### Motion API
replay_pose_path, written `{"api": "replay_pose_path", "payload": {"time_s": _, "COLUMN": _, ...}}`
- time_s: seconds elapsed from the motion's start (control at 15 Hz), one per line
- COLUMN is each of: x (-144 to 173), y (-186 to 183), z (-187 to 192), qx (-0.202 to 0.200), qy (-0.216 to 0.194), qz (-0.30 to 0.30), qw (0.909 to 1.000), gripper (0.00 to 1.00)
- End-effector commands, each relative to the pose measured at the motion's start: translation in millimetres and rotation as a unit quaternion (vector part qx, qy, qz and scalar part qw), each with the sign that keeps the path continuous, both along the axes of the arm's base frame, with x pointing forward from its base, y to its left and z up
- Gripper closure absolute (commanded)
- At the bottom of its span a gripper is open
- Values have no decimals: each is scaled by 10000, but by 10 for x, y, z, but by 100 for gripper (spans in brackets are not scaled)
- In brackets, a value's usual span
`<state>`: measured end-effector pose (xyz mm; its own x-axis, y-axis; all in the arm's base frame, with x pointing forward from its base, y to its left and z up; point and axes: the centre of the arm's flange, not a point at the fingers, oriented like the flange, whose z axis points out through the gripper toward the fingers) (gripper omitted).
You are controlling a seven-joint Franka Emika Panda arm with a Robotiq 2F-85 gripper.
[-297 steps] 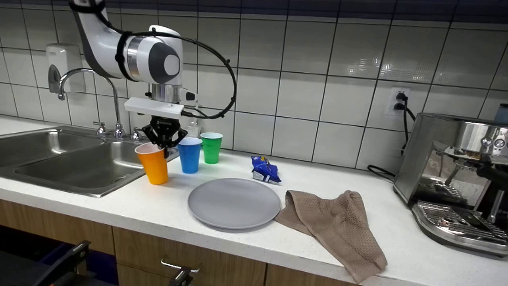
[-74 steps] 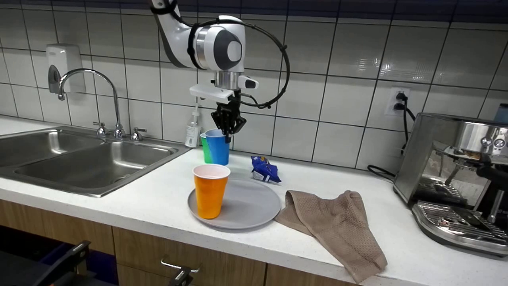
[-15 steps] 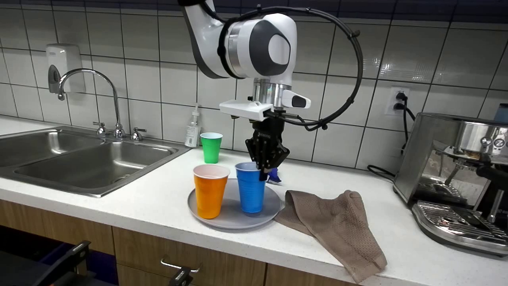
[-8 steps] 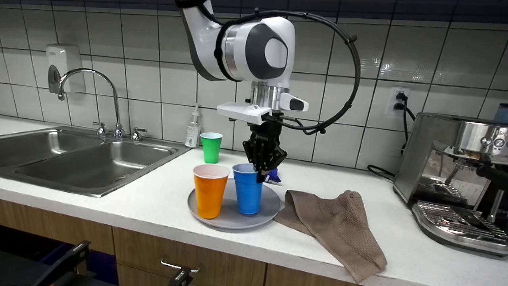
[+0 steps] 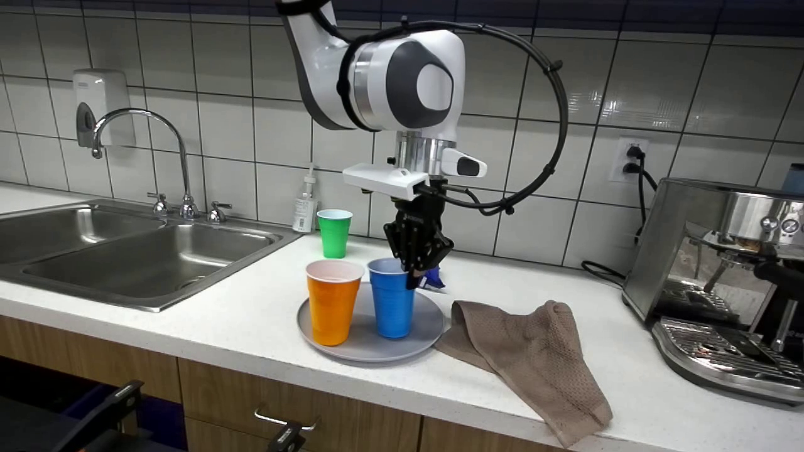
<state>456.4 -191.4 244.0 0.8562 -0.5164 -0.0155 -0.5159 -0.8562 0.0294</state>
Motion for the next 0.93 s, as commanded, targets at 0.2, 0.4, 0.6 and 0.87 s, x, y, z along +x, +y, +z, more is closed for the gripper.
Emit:
{"api": "replay_pose_path", "payload": {"time_s": 0.2, "x": -18, "y": -32, "z": -55, "qx": -30, "qy": -153, "qz": 133, "qw": 9998, "gripper": 99}}
{"api": "replay_pose_path", "payload": {"time_s": 0.4, "x": -22, "y": -34, "z": -32, "qx": -4, "qy": -149, "qz": 137, "qw": 9998, "gripper": 63}}
{"api": "replay_pose_path", "payload": {"time_s": 0.6, "x": -18, "y": -34, "z": 12, "qx": -38, "qy": -229, "qz": 140, "qw": 9996, "gripper": 40}}
{"api": "replay_pose_path", "payload": {"time_s": 0.87, "x": 16, "y": -18, "z": 96, "qx": -97, "qy": -327, "qz": 150, "qw": 9993, "gripper": 9}}
